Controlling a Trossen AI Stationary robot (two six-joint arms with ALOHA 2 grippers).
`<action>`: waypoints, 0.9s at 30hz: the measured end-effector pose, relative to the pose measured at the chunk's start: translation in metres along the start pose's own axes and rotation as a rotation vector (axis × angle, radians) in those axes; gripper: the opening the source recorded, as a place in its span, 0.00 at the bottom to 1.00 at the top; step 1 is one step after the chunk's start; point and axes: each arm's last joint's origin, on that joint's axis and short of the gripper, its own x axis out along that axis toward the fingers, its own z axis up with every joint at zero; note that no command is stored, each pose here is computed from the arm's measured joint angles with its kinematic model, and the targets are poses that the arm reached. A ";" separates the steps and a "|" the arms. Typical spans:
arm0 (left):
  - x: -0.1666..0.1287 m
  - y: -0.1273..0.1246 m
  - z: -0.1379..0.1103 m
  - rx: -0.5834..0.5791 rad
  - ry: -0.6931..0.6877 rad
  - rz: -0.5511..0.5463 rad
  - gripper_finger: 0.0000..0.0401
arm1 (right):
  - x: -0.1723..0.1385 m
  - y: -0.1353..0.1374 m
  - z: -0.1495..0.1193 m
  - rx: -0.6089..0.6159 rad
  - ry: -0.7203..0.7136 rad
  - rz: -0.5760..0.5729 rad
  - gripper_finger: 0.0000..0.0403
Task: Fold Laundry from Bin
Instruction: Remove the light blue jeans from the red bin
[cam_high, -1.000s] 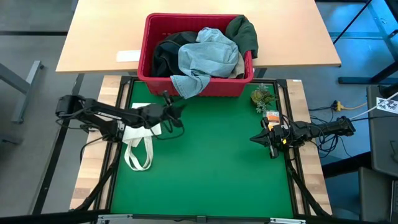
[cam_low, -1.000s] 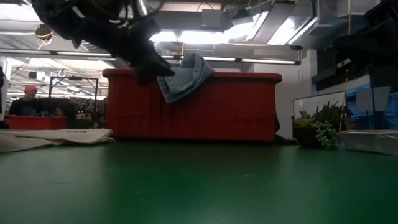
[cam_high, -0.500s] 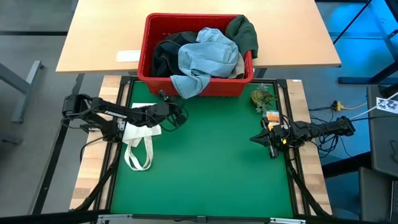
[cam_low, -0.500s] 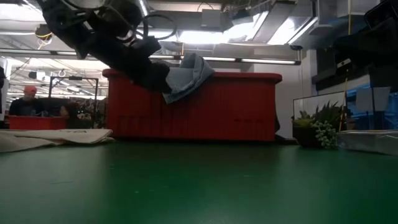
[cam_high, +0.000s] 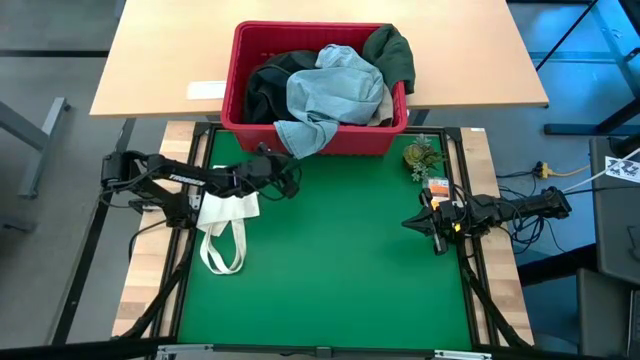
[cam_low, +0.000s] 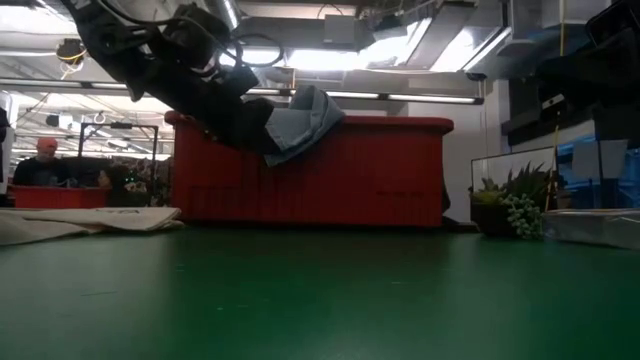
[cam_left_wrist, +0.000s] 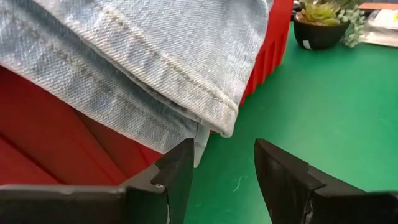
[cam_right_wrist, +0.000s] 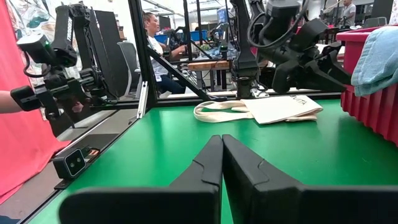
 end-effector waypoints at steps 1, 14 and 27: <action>0.000 0.001 0.000 -0.008 0.001 -0.001 0.41 | 0.000 0.000 0.000 0.000 0.000 0.000 0.03; 0.003 0.006 0.010 -0.080 -0.088 -0.036 0.41 | 0.000 0.000 0.000 0.000 0.000 0.000 0.03; 0.006 0.012 0.011 -0.141 -0.095 -0.061 0.20 | 0.000 0.000 0.000 0.000 0.000 0.000 0.03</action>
